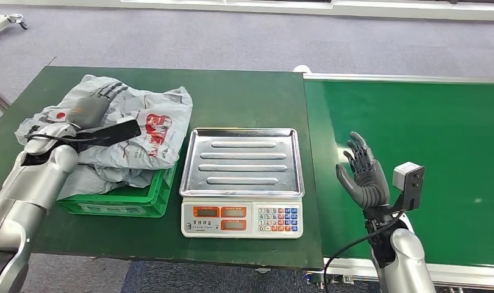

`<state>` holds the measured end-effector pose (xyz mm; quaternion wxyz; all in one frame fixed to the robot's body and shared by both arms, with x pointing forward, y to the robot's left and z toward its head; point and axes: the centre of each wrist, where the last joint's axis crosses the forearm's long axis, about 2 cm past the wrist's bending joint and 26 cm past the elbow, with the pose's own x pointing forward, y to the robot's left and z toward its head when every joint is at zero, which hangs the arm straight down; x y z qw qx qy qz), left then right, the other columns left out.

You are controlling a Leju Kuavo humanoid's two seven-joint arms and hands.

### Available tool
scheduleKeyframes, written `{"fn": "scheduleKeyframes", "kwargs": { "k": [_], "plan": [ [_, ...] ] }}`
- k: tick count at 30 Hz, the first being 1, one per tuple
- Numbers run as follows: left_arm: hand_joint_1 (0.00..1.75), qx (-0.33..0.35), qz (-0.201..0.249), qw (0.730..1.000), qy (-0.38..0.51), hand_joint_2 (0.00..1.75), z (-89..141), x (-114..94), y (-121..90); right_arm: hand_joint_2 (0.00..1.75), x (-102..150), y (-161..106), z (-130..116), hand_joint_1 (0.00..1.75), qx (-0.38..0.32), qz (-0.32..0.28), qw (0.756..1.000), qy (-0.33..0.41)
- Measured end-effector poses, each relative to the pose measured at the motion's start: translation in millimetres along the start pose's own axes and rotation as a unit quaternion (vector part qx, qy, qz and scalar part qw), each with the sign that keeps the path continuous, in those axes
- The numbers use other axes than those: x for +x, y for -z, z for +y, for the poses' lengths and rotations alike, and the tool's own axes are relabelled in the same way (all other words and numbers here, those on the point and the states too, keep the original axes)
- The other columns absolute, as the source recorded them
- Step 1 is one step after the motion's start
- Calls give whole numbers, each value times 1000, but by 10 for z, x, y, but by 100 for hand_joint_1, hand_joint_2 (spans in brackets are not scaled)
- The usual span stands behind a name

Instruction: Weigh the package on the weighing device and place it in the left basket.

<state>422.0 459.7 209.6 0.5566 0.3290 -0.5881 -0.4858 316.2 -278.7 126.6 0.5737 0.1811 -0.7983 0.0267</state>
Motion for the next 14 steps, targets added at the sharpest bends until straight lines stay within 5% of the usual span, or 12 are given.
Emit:
{"fn": "scheduleKeyframes", "kwargs": {
  "k": [8,14],
  "plan": [
    [0,67,-100,970,-212,175,119,285,-20,175,-21,-33,5,0,-4,7,1000,-3],
    [0,94,-201,882,-416,175,-94,711,-77,175,-35,53,104,0,9,13,1000,-6]
  ]
}}
